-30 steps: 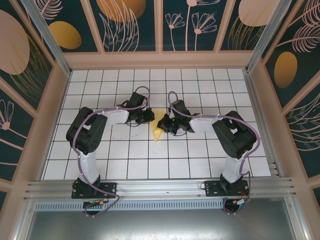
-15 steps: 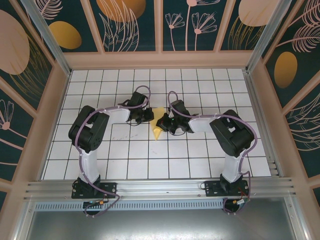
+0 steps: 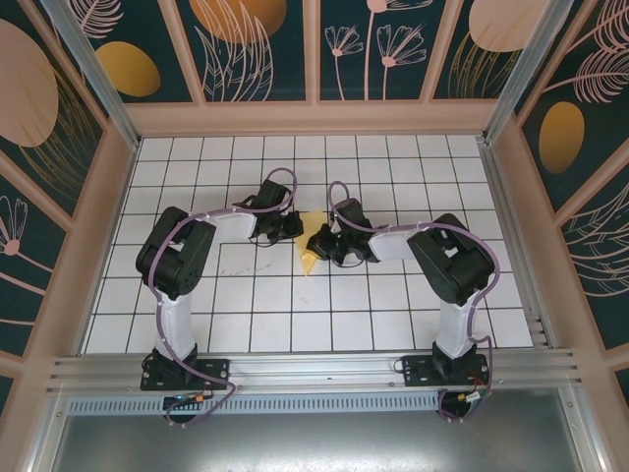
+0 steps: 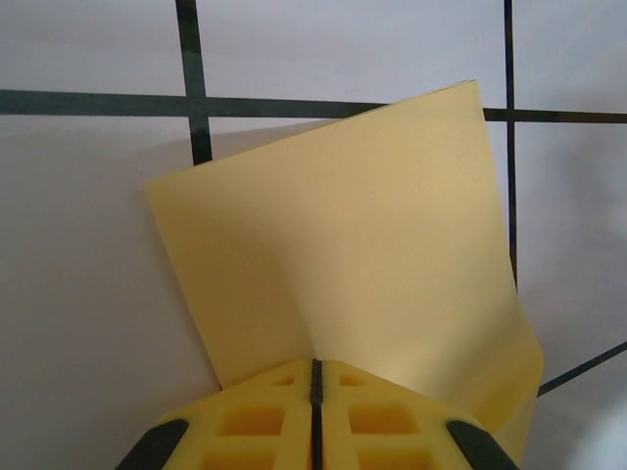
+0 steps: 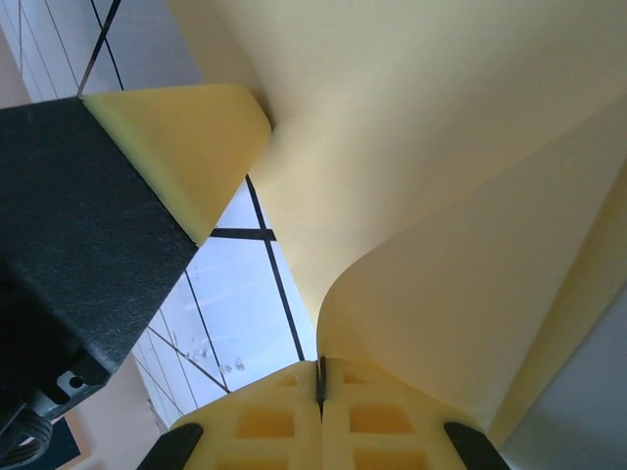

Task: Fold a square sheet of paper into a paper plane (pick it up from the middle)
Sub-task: Third fold the triangle at the center of the table.

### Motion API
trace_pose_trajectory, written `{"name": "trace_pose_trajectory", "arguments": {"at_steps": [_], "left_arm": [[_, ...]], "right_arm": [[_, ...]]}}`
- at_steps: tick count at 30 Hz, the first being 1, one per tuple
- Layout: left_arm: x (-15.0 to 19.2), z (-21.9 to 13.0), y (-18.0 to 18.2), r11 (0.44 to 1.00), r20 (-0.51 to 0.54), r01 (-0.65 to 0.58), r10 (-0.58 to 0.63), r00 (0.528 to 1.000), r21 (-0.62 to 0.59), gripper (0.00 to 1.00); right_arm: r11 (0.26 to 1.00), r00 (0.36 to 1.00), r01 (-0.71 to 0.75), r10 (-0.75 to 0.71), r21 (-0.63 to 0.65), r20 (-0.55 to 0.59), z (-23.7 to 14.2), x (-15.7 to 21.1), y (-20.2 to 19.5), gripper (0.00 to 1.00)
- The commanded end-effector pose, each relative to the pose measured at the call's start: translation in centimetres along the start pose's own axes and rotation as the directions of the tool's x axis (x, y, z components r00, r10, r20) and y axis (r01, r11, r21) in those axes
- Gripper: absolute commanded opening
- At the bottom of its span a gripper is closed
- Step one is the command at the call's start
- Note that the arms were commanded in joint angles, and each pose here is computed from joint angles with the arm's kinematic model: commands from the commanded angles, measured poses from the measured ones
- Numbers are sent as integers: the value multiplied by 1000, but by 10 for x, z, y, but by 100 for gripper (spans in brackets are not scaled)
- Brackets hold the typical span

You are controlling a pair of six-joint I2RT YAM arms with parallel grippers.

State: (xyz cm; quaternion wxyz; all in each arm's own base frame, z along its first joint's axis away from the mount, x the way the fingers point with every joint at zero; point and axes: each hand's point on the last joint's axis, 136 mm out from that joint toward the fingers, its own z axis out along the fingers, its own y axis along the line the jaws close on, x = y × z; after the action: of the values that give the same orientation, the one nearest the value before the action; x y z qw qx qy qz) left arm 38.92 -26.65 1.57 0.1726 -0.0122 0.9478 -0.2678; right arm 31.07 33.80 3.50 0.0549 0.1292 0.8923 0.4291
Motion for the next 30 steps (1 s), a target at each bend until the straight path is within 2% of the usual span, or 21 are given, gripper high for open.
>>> {"name": "trace_pose_trajectory", "arguments": {"at_steps": [1,30], "left_arm": [[17,10,11,999,-64,18,-20,998,-32,11],[23,10,13,1000,-72,20,-22,997,-23,11]], "right_arm": [[1000,1000,1,-1,-23,10,4,0,3,0],[999,999,-32,31,43,32,11,-5,-16,0]]}}
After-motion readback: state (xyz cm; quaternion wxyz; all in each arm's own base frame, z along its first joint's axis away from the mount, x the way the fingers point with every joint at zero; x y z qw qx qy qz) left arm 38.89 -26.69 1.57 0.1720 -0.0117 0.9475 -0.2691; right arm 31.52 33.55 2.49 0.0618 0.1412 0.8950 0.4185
